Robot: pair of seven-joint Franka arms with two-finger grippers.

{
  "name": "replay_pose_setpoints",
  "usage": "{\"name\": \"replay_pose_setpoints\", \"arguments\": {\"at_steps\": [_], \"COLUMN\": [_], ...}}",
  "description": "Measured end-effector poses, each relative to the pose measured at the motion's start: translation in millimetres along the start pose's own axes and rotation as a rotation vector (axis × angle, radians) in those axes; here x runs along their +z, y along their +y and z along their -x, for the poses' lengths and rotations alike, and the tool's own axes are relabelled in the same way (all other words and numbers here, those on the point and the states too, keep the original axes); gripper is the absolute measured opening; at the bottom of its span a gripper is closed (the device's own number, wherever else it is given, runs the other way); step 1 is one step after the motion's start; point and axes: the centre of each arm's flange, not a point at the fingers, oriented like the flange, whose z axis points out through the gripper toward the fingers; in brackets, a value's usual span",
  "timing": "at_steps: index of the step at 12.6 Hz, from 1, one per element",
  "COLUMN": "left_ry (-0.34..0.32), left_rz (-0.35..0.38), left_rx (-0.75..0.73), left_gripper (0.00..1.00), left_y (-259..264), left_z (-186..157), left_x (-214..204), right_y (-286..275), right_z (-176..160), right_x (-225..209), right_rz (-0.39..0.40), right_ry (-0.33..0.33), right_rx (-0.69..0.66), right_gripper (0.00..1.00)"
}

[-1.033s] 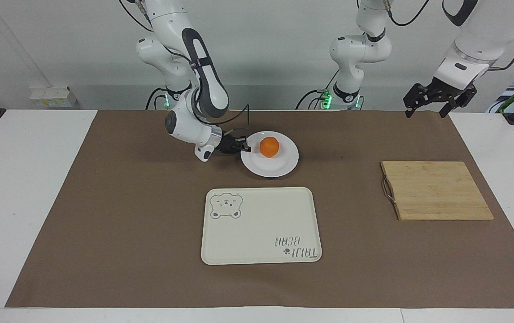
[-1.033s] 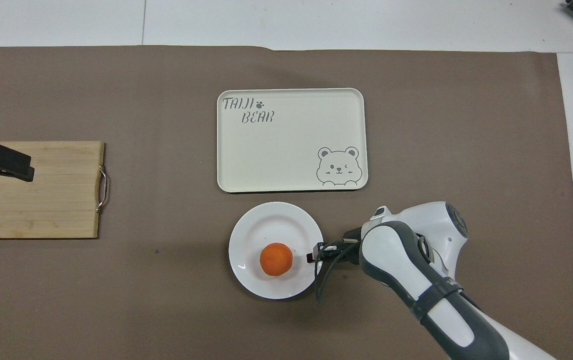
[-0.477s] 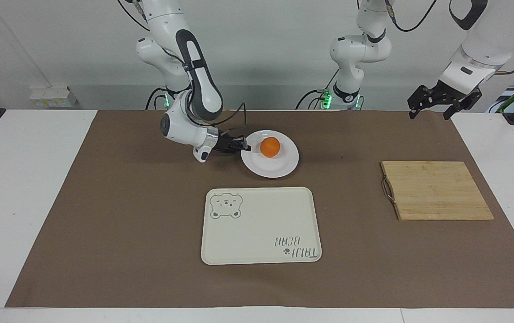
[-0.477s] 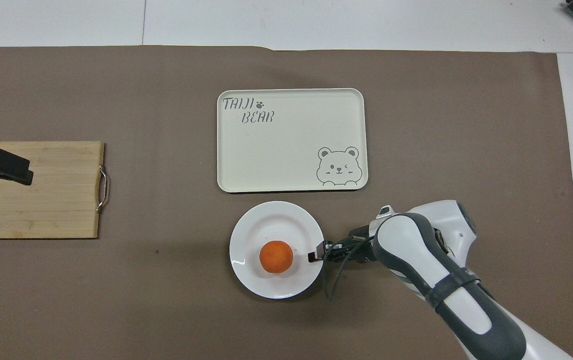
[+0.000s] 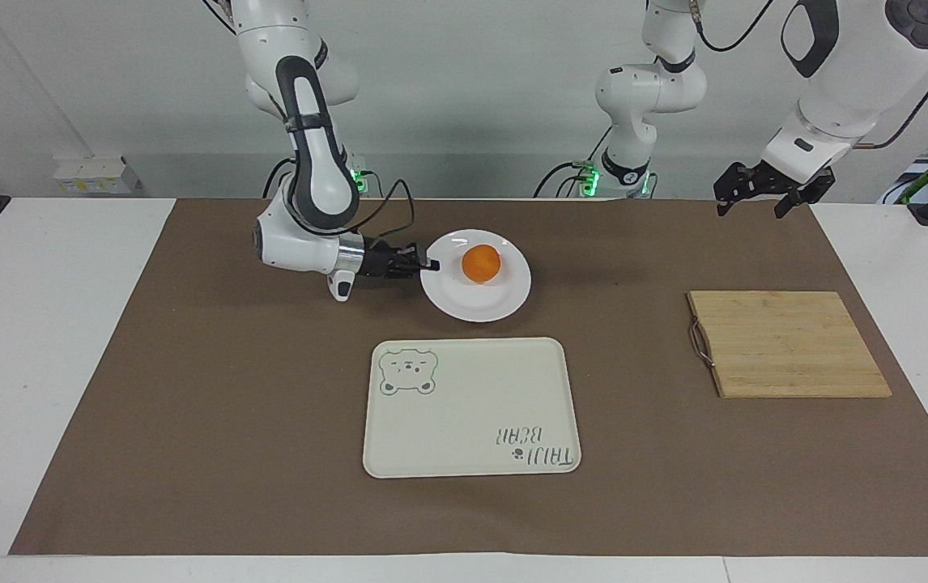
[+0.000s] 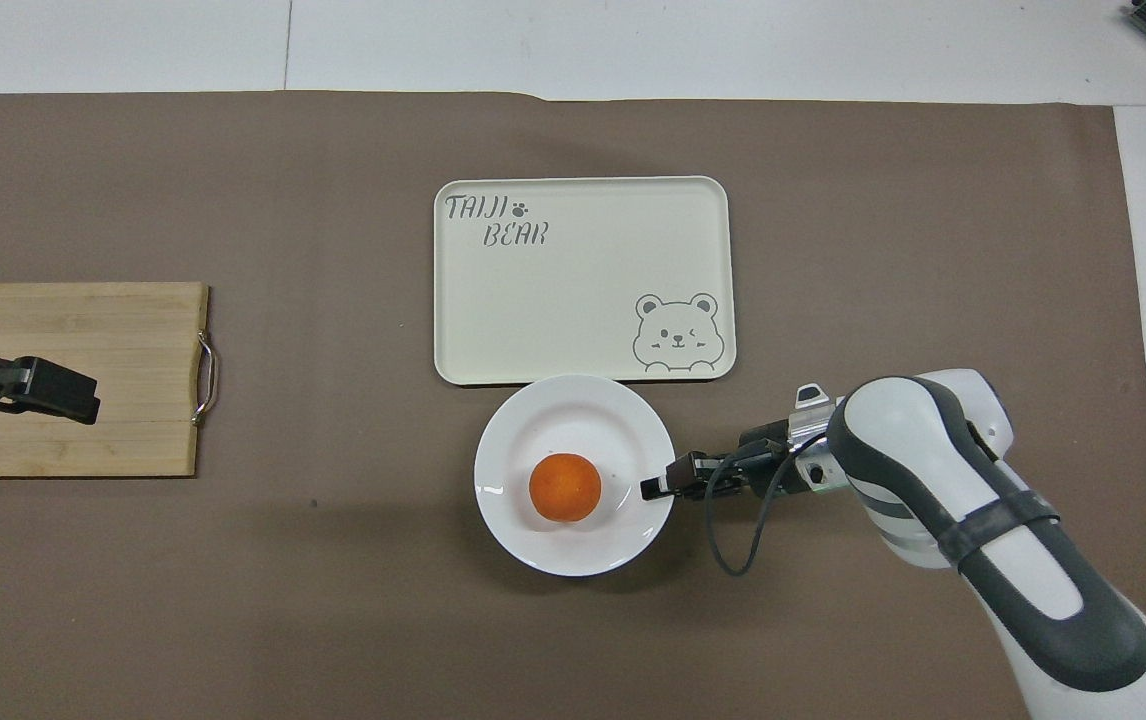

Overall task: Place orange and plate with both arms
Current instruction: 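Slide the plate with the orange onto the bear tray with the right gripper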

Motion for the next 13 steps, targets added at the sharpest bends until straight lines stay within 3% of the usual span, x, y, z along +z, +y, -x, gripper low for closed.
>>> {"name": "replay_pose_setpoints", "arguments": {"at_steps": [7,13], "left_ry": [0.119,0.161], "left_rz": [0.013,0.021], "left_rx": [0.023,-0.027], "left_gripper": [1.0,1.0], "left_y": [-2,-3], "left_z": [-11,-21], "left_x": [-10,-24], "right_y": [-33,-53], "right_z": [-74,-123], "right_x": [-52,-64], "right_rz": [-0.074,-0.014], "right_ry": [0.088,0.174], "right_rx": [0.002,0.059], "right_gripper": [0.09,0.09]}}
